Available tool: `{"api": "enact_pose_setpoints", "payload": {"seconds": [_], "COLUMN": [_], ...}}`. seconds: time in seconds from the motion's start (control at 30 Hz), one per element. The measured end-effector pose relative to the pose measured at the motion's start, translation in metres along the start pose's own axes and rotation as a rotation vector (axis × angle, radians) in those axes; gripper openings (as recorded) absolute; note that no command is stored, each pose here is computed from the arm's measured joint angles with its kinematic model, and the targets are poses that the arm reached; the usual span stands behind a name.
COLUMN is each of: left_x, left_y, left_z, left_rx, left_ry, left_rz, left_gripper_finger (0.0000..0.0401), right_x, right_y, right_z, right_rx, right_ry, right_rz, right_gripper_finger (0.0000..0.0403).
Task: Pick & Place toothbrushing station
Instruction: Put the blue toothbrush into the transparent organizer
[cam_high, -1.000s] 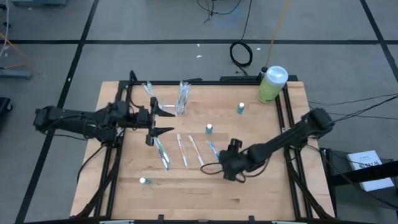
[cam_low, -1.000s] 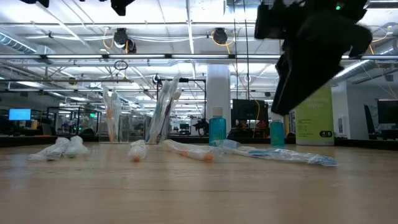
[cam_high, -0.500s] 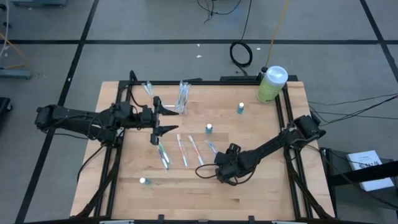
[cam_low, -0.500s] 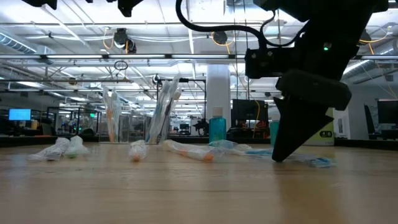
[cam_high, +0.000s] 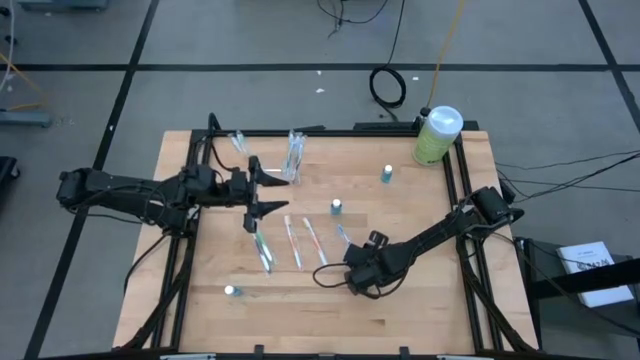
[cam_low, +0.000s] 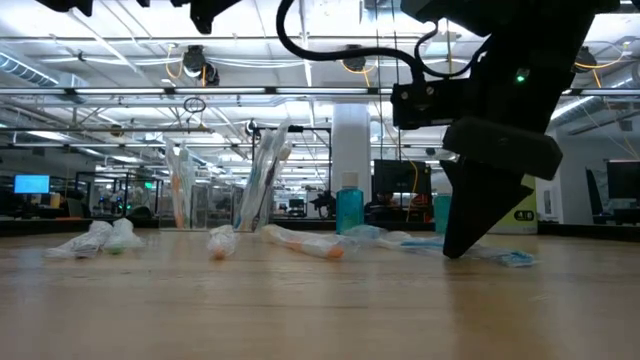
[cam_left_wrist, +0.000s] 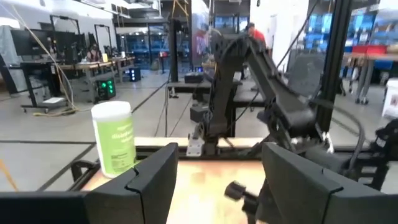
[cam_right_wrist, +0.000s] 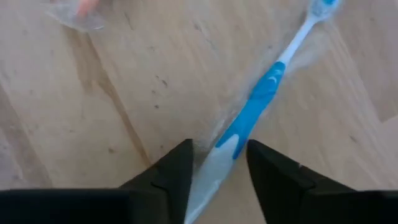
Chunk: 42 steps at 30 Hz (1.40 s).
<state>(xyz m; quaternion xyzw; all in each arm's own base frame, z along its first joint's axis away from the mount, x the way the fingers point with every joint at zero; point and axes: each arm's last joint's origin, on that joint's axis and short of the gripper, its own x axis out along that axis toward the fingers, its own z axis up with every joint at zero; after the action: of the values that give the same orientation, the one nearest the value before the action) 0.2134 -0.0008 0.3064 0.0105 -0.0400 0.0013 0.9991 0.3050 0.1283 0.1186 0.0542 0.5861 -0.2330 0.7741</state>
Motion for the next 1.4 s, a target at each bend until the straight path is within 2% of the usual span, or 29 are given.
{"api": "enact_pose_setpoints", "payload": {"seconds": [0.17, 0.33, 0.43, 0.6, 0.73, 0.83, 1.0, 1.23, 1.4], "left_x": [0.000, 0.000, 0.000, 0.000, 0.000, 0.000, 0.000, 0.006, 0.016], "left_y": [0.000, 0.000, 0.000, 0.000, -0.001, -0.004, -0.008, -0.011, -0.010], "left_z": [0.000, 0.000, -0.002, -0.006, -0.005, -0.004, -0.004, -0.010, -0.013], "left_rx": [-0.025, -0.027, -0.027, -0.058, -0.060, -0.043, -0.032, -0.046, -0.052], "left_ry": [0.004, 0.006, 0.021, 0.062, 0.053, 0.046, 0.048, 0.064, 0.034], "left_rz": [0.000, 0.000, 0.001, 0.003, -0.001, -0.014, 0.006, 0.000, 0.021], "left_gripper_finger": [0.0239, 0.0239, 0.0239, 0.0239, 0.0239, 0.0239, 0.0239, 0.0239, 0.0239], "right_x": [-0.005, -0.024, -0.050, -0.085, -0.113, -0.114, -0.098, -0.074, -0.071], "right_y": [-0.001, -0.007, -0.011, -0.023, -0.036, -0.046, -0.067, -0.099, -0.118], "right_z": [0.001, -0.003, -0.002, -0.010, -0.016, -0.025, -0.030, -0.020, -0.010], "right_rx": [-0.031, -0.092, -0.097, -0.109, -0.080, -0.064, -0.029, -0.032, -0.069], "right_ry": [-0.010, -0.048, -0.137, -0.264, -0.414, -0.517, -0.640, -0.831, -1.003], "right_rz": [0.010, 0.000, 0.015, -0.031, -0.071, -0.092, -0.050, 0.030, 0.096], "right_gripper_finger": [0.0070, 0.0017, 0.0013, 0.0027, 0.0017, 0.0013, 0.0017, 0.0016, 0.0016]}}
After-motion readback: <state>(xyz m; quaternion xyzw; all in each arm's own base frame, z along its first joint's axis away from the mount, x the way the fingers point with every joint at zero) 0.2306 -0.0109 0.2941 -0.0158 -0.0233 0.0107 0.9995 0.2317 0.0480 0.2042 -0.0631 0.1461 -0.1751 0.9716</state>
